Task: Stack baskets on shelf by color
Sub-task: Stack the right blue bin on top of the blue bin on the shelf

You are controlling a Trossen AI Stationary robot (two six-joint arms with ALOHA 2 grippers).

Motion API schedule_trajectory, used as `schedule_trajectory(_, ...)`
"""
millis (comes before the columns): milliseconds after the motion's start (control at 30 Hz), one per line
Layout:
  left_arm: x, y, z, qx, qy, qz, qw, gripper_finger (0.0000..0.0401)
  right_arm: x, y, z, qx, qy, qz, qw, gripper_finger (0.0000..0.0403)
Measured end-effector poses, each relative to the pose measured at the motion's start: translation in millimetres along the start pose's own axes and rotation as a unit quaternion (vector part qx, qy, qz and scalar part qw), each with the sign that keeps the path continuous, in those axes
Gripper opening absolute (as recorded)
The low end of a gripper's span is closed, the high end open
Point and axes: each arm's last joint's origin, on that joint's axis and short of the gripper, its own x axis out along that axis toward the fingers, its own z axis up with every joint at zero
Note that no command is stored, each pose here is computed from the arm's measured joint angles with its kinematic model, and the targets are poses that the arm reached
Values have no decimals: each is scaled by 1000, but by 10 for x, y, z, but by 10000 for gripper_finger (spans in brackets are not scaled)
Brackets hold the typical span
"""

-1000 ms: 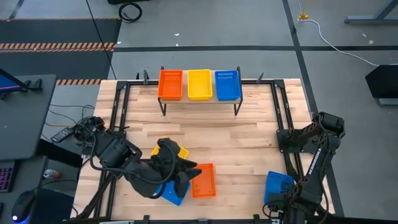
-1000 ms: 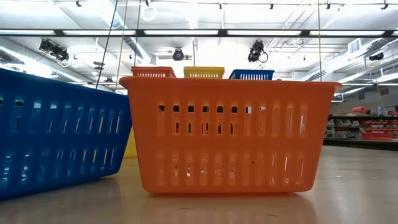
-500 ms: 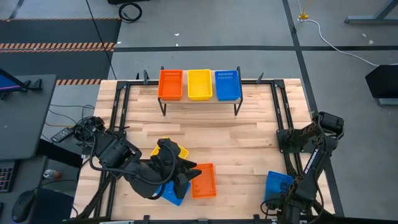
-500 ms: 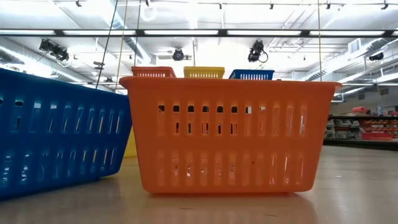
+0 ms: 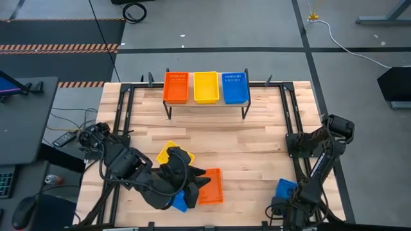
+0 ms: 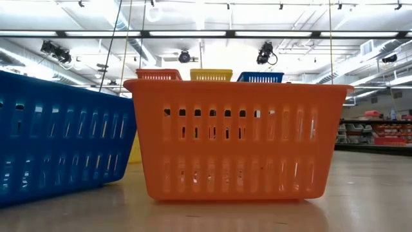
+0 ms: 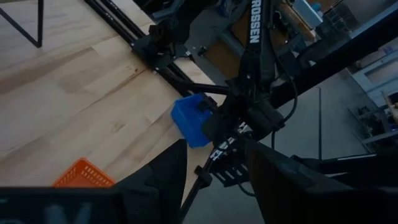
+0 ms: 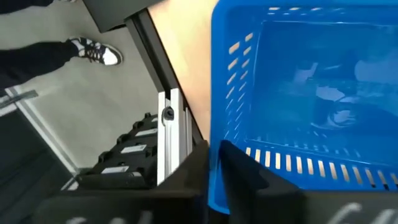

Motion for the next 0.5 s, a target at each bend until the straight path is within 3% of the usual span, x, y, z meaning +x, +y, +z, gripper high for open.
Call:
schedule_trajectory(233, 38, 15, 0, 20, 1, 7, 1000, 172, -115, -32, 171, -12, 7, 6, 1000, 16)
schedule_trajectory(500, 25, 18, 7, 43, 6, 4, 999, 172, -612, -224, 368, 18, -70, 9, 997, 15)
